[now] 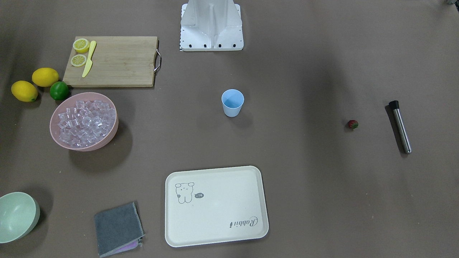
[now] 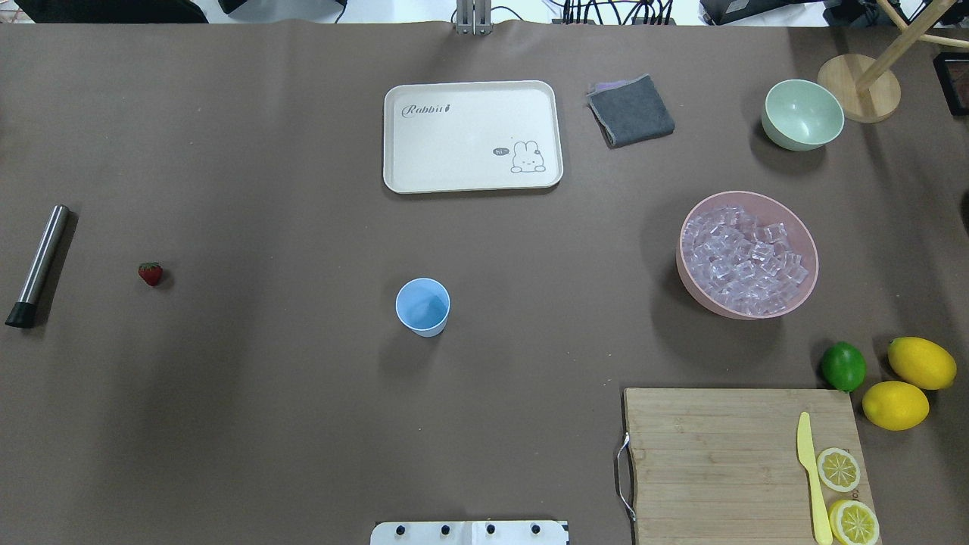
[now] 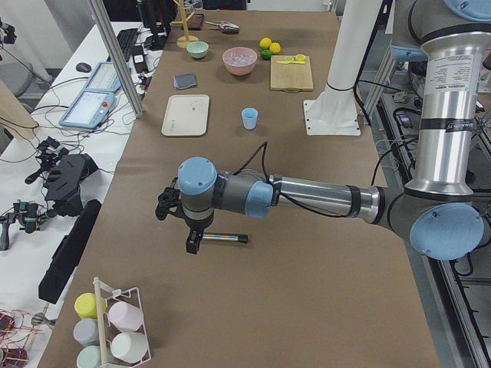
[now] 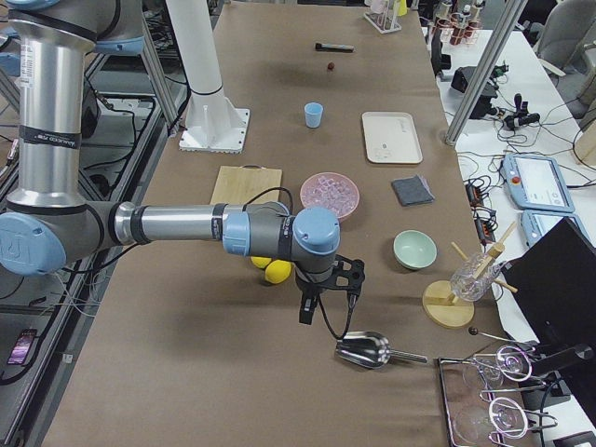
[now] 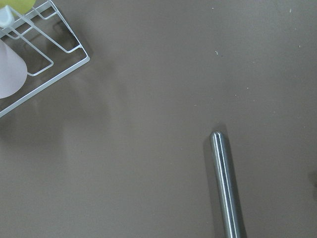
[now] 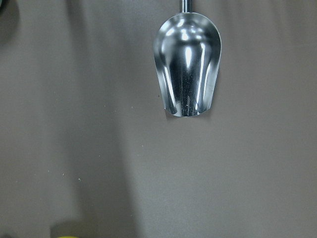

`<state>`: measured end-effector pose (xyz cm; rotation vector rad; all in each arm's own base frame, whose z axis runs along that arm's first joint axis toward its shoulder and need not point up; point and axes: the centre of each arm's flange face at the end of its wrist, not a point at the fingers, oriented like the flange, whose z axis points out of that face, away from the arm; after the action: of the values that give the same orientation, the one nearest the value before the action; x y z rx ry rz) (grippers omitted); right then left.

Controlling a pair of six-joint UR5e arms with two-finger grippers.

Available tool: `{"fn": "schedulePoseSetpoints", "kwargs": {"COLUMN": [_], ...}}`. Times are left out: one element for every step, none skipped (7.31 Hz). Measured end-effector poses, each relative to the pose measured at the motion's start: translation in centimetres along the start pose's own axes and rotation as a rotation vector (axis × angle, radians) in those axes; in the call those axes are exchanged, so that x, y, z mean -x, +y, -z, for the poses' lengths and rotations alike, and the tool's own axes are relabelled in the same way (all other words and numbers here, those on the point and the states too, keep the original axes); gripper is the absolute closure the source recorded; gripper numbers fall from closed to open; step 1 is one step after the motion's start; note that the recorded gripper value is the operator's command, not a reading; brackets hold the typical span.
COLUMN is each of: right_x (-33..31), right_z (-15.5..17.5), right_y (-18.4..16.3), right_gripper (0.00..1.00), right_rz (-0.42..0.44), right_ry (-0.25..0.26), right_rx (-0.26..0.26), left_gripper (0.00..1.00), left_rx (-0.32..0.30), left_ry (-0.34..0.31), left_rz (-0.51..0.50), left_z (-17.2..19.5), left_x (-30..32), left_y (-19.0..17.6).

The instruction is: Mash ice and strawberries in cup

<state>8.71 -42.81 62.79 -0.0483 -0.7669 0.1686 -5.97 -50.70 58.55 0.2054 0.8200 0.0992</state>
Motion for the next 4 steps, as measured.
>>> {"fn": "schedulePoseSetpoints", "kwargs": {"right_x": [0.08,0.16,0.19,0.19], "right_z": [0.09,0.17,0.22,0.24], "right_y": [-0.03,-0.06,-0.06,-0.05], "right_gripper": [0.0,0.0,0.0,0.0], "right_rz": [0.001,0.003,0.003,0.003], "right_ry": [-0.001,-0.001,-0.001,-0.001], "right_rx": [-0.002,-0.004,-0.005,-0.006], "left_gripper": [0.02,0.02,0.02,0.02], "left_rx": [0.0,0.0,0.0,-0.001], "left_ry": [0.001,0.001,0.001,0.001], "left_rz": [0.0,0.0,-0.001,-0.002], "left_z": [-0.01,-0.02,0.0,0.0], "left_x": [-0.03,-0.05,-0.09,-0.13], "left_y": [-0.02,-0.03,-0.09,-0.17]}}
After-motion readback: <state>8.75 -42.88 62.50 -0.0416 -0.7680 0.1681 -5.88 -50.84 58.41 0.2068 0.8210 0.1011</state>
